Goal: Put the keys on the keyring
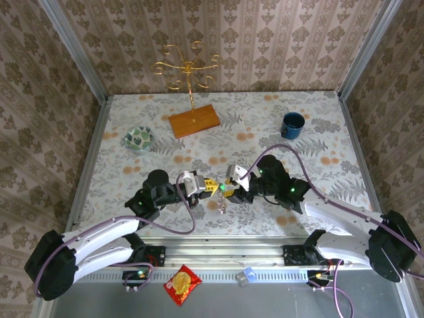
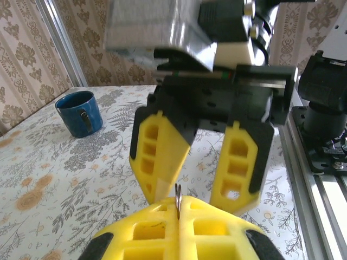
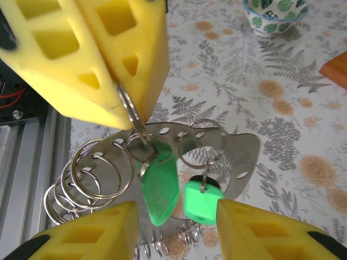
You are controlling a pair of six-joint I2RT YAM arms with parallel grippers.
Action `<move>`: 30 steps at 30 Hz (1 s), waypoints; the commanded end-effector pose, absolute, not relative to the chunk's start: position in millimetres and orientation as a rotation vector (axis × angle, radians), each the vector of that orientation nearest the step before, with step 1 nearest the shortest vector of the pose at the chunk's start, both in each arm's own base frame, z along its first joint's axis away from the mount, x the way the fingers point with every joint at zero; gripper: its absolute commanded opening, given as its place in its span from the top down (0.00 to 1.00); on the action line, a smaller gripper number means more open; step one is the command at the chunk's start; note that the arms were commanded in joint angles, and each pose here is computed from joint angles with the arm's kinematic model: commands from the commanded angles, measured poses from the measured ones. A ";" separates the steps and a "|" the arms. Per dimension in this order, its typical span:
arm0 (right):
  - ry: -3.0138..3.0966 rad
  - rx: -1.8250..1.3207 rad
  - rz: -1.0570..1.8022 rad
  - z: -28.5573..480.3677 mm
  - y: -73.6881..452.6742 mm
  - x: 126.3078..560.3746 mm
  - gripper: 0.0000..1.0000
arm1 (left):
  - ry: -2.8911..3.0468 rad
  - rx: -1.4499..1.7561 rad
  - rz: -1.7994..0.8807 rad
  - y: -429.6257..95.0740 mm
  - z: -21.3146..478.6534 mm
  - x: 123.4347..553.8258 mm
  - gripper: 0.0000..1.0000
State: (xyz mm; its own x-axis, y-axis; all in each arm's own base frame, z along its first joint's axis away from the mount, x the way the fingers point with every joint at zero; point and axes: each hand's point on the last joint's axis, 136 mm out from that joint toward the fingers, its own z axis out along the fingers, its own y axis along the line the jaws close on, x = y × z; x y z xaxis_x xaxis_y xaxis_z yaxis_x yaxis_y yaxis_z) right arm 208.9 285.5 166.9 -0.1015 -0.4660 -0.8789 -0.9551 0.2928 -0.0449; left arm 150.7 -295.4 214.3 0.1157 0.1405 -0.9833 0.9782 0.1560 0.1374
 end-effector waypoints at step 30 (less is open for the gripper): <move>1.662 -1.208 0.434 194.9 276.2 239.7 1.00 | 1.291 1.244 -0.853 -289.6 216.9 153.7 1.00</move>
State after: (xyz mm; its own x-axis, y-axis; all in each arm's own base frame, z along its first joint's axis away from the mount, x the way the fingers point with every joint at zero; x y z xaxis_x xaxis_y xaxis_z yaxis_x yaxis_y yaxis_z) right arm 225.6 289.7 183.0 -0.0311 -0.4491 -0.8929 -0.9125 0.3773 -0.1580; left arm 157.3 -289.8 210.3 0.1106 0.1701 -0.9792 0.9672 0.2084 0.1455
